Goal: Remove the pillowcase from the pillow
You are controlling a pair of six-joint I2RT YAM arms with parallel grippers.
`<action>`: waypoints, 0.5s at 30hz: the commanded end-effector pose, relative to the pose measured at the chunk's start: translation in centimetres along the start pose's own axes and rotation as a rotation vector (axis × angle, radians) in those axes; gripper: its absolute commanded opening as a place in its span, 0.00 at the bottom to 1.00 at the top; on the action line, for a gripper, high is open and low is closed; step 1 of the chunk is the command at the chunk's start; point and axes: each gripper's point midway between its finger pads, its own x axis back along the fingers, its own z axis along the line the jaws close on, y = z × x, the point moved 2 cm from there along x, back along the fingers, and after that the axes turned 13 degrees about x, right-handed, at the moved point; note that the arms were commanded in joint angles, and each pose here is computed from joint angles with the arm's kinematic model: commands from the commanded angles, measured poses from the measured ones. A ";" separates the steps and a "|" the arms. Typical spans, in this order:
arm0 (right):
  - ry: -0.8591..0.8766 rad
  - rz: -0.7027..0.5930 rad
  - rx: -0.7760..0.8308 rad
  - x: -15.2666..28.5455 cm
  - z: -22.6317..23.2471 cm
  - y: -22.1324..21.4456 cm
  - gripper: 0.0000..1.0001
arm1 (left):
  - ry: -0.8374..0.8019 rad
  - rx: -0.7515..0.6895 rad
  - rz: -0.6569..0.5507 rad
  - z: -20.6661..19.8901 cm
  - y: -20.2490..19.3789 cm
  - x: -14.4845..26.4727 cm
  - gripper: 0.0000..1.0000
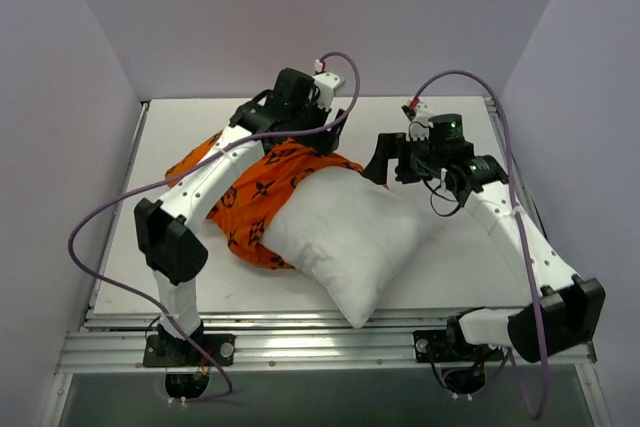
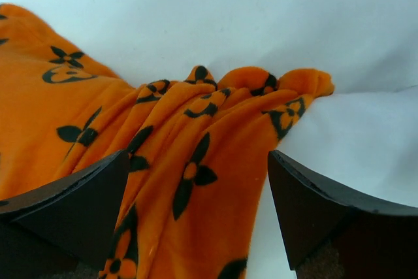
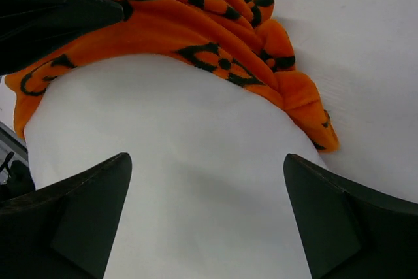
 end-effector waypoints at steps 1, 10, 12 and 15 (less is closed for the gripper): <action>0.198 0.025 -0.061 -2.8 2.1 -0.7 0.97 | 0.004 -0.050 0.027 0.2 0.8 0.6 0.95; 0.330 0.199 -0.004 -8.7 5.1 -6.6 0.82 | -0.002 -0.059 0.099 0.4 -0.7 -0.6 0.95; 0.358 0.232 0.023 -9.3 5.9 -7.8 0.23 | -0.017 -0.066 0.124 0.2 -1.1 -0.6 0.94; 0.320 0.235 0.056 -9.4 5.8 -8.0 0.00 | -0.017 -0.075 0.169 0.3 -2.0 -1.0 0.93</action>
